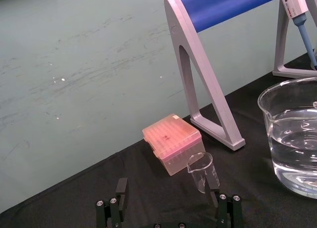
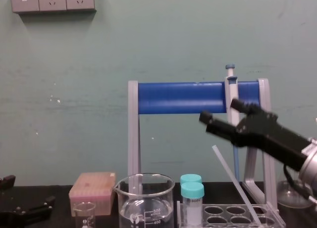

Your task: Pick up the stirring rod with one hand, then place it down.

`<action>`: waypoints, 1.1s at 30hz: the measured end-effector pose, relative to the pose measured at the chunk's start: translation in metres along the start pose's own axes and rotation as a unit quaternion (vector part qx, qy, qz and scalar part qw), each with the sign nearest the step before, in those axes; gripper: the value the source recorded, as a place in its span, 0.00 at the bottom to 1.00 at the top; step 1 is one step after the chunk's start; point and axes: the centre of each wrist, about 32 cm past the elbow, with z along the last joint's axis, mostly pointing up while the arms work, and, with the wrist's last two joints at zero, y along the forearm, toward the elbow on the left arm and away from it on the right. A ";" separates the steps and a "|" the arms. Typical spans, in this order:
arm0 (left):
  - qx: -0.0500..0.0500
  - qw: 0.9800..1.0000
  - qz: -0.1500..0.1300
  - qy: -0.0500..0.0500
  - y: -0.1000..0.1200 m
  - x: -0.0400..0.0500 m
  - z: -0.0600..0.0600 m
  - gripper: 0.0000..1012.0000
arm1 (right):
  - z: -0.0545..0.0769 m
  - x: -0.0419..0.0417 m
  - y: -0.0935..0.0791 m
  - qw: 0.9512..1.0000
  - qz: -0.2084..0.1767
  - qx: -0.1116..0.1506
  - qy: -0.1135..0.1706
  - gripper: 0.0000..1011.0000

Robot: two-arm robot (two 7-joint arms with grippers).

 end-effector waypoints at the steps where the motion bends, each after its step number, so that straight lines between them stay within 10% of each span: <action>1: 0.000 1.000 0.000 0.000 0.000 0.0000 0.000 0.99 | 0.002 -0.0001 0.001 1.000 -0.006 0.004 -0.003 0.99; 11: 0.000 1.000 0.000 0.000 0.000 0.0000 0.000 0.99 | 0.022 -0.0018 -0.023 0.994 -0.108 -0.023 -0.017 0.99; 25: 0.000 1.000 0.000 0.000 0.000 0.0000 0.000 0.99 | 0.031 -0.0125 -0.081 0.962 -0.155 -0.221 0.036 0.99; 33: 0.000 1.000 0.000 0.000 0.000 0.0000 0.000 0.99 | 0.028 -0.0123 -0.079 0.959 -0.142 -0.244 0.034 0.99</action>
